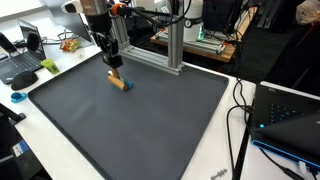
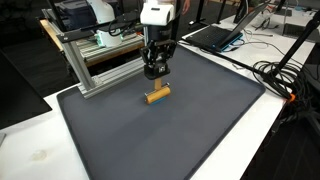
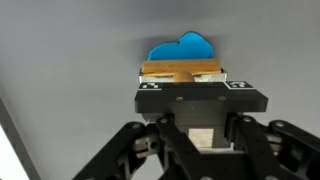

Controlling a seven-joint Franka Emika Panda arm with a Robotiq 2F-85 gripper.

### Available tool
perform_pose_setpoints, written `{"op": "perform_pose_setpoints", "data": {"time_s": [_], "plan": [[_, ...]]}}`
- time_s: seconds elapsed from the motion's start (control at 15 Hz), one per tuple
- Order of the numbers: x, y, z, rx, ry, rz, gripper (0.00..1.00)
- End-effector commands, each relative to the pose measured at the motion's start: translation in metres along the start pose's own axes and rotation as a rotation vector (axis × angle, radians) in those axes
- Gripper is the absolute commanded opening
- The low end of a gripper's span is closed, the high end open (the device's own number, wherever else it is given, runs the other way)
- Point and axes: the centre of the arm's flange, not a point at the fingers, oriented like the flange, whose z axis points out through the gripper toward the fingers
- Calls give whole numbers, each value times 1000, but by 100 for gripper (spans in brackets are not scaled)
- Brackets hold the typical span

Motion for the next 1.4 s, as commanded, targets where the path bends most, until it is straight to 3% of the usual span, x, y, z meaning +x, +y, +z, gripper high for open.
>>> {"op": "perform_pose_setpoints", "data": {"time_s": [0.0,1.33], "plan": [[7,-1,6,6,-12,5,22],[21,3,33,-7,-155,-20,22]]}}
